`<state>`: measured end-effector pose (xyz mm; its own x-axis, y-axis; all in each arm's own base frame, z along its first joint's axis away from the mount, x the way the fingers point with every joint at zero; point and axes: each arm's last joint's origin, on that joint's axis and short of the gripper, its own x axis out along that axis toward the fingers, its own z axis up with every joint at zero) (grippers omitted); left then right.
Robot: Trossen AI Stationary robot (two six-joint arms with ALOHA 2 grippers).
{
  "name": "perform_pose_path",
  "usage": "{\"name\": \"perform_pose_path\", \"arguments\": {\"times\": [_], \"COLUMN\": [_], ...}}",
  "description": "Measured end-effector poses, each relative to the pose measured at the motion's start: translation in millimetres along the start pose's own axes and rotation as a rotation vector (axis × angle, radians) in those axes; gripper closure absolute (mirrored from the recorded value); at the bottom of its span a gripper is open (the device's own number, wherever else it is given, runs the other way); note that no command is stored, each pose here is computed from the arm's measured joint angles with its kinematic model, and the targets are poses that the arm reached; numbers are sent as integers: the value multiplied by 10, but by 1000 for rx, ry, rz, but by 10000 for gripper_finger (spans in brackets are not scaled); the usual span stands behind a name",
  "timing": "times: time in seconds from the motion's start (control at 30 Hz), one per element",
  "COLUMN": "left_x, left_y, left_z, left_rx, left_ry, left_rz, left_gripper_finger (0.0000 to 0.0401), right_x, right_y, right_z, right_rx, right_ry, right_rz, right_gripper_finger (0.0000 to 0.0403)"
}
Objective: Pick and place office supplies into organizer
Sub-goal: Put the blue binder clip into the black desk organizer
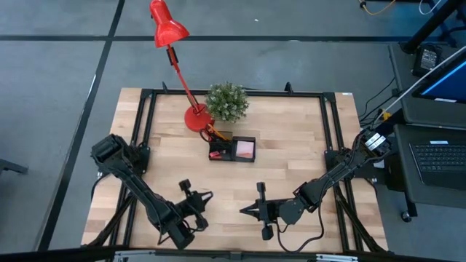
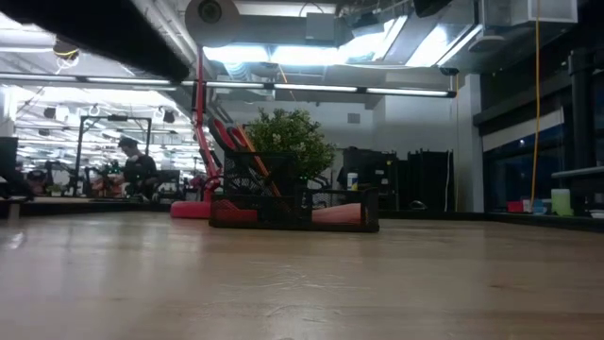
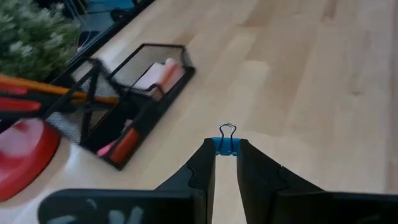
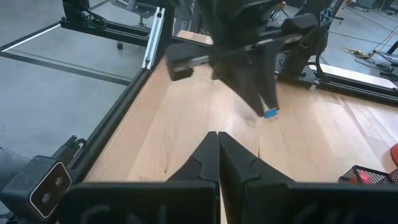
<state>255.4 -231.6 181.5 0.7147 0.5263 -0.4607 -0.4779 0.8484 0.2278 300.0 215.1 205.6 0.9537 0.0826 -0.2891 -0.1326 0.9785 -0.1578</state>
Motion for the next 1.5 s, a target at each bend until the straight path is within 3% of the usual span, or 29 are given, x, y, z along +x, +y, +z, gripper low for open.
{"name": "perform_pose_path", "arguments": {"times": [0.33,0.93,1.5], "left_x": [85,679,1127], "left_y": [317,874,1232], "left_z": [-184,-166,-119], "left_rx": [-61,-62,-66], "left_ry": [-44,-112,-50], "left_rz": [12,-75,-117], "left_gripper_finger": [355,354,354], "right_x": [0,12,13], "right_y": [1,-22,-27], "right_z": [0,-28,-42], "right_rx": [-3,-16,-24], "right_ry": [0,27,40], "right_rz": [1,-7,-8], "right_gripper_finger": [402,402,402]}}
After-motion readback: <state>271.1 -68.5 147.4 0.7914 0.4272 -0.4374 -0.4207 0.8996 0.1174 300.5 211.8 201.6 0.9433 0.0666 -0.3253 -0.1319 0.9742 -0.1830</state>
